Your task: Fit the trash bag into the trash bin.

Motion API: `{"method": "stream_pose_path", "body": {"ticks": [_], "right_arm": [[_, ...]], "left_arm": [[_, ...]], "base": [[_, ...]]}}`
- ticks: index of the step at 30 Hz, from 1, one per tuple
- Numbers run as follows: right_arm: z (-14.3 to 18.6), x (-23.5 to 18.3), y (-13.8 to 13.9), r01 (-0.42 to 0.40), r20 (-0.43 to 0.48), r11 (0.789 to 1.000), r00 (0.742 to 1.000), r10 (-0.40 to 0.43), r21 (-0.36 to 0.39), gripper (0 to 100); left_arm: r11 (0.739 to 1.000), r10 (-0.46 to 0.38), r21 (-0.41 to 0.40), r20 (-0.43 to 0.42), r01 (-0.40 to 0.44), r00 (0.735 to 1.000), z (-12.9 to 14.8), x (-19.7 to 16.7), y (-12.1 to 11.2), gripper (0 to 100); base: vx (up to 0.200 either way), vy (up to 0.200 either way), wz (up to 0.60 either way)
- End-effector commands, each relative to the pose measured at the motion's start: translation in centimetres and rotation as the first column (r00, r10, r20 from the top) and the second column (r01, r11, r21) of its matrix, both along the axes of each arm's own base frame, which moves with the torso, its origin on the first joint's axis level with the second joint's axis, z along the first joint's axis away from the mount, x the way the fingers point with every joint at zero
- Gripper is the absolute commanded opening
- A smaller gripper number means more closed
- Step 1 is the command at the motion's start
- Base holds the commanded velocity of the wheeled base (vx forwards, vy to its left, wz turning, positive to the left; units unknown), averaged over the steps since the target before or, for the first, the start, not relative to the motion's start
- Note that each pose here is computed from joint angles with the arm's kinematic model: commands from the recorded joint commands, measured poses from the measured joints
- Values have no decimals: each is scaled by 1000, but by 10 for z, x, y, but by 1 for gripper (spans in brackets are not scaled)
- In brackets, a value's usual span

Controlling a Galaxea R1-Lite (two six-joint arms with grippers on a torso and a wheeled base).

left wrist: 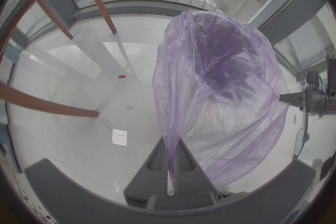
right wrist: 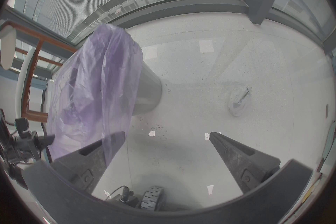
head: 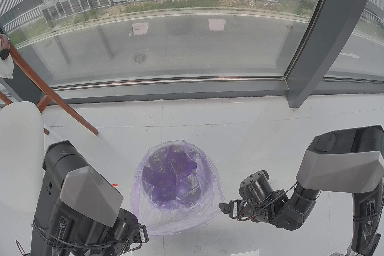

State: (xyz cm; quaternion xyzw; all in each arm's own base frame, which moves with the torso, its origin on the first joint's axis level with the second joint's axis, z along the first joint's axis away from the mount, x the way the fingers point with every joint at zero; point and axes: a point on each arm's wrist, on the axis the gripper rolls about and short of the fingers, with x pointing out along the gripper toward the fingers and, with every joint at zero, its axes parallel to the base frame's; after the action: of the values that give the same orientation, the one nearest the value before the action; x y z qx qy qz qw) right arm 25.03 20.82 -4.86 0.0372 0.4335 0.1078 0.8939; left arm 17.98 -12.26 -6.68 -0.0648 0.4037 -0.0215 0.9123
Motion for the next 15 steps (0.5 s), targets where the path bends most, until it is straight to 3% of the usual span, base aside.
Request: {"method": "stream_pose_path", "body": {"ticks": [1, 4, 9, 15], "right_arm": [[-14, 6, -6, -17, -12, 998, 1000, 16, -54, 100], [-20, 12, -10, -31, -11, 996, 999, 30, -83, 100], [-18, 23, -7, -14, 17, 998, 1000, 15, -60, 100], [-16, 28, -9, 5, 26, 999, 1000, -3, -47, 100]], "left_arm": [[998, -23, 53, 12, 23, 1000, -4, 2, 2, 0], [995, -45, 91, 21, 43, 999, -4, 7, 5, 0], [994, -67, 92, 61, 62, 996, -8, 18, -2, 0], [990, -84, 114, 42, 79, 996, -14, 17, -2, 0]], "base": [[0, 0, 0], [0, 0, 0], [0, 0, 0], [0, 0, 0]]}}
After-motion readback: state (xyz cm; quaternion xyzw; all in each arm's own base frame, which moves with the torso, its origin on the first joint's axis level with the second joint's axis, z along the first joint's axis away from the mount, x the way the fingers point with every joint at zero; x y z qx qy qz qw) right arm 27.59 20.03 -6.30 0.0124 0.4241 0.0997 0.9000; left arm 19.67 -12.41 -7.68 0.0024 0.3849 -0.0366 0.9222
